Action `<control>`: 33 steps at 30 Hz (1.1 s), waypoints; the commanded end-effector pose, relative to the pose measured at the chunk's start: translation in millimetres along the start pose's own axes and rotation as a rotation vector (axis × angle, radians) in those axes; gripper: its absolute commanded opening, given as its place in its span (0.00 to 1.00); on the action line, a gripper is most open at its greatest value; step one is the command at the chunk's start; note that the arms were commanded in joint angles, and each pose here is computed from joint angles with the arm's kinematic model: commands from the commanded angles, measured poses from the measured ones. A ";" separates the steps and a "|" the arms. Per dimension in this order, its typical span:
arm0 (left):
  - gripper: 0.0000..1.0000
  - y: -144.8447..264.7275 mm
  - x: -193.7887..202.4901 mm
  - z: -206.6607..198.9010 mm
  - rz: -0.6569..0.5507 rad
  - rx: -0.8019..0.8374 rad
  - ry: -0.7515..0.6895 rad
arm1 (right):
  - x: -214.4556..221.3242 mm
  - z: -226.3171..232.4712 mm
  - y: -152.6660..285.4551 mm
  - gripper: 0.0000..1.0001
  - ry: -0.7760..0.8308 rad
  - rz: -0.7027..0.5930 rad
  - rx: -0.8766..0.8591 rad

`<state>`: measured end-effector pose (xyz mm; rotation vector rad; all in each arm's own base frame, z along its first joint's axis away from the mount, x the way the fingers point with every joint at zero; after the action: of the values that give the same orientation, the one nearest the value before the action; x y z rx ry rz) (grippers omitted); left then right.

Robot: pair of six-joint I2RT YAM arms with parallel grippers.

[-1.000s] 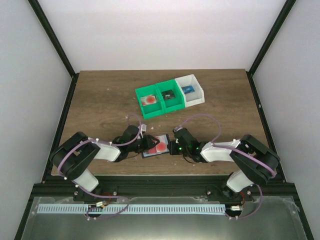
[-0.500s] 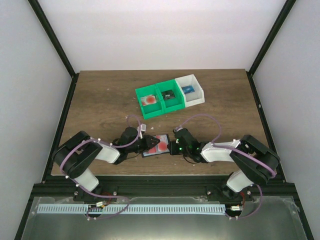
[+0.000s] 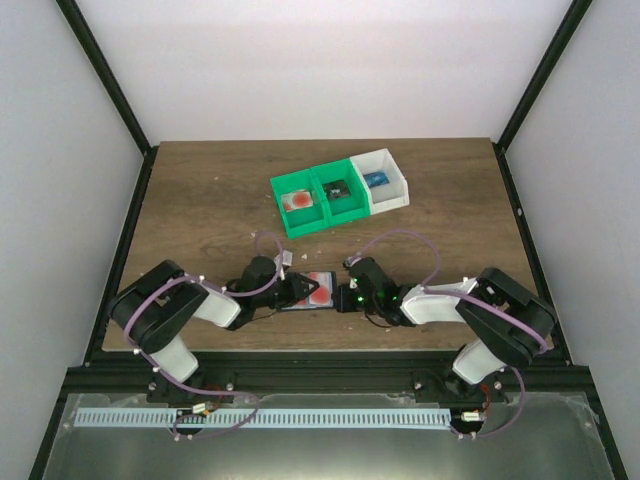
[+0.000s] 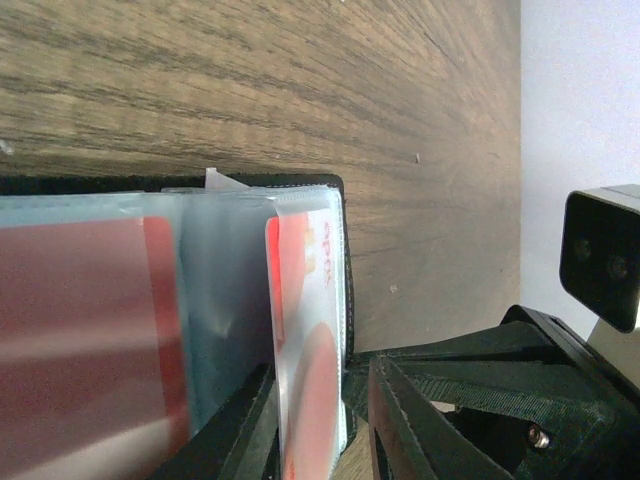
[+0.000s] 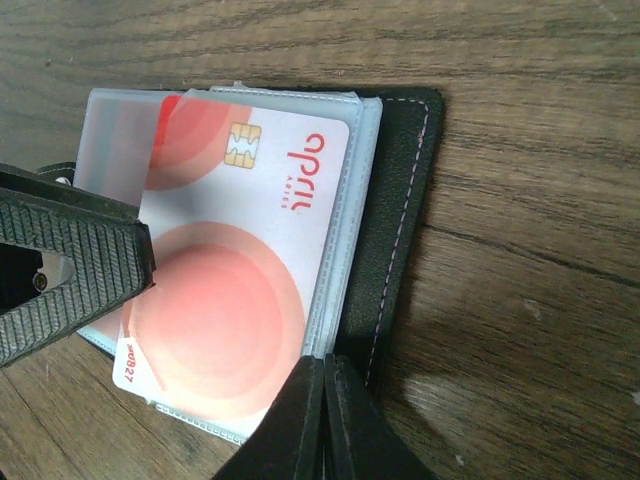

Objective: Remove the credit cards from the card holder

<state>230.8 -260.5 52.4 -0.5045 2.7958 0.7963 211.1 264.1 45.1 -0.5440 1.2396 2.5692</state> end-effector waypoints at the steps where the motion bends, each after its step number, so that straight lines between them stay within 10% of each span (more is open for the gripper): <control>1: 0.23 2.6 -2.3 -6.8 -0.007 0.024 -0.041 | 7.5 -4.2 -2.8 0.03 -0.004 0.036 0.014; 33: 0.03 16.8 0.9 -6.9 -0.007 0.095 -0.044 | 11.5 -10.2 -4.6 0.03 -0.023 0.046 0.039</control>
<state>221.8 -248.0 53.2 -0.4912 2.8045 0.7421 211.2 264.4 44.3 -0.5272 1.2360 2.5691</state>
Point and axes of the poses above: each gripper's point midway between its finger pads, its own y axis back along the fingers, its own z axis along the line the jaws close on, x = y × z, the point moved 3 cm from there along y, back along the fingers, and after that the axes turned 4 degrees about -y, right-handed, at the moved point
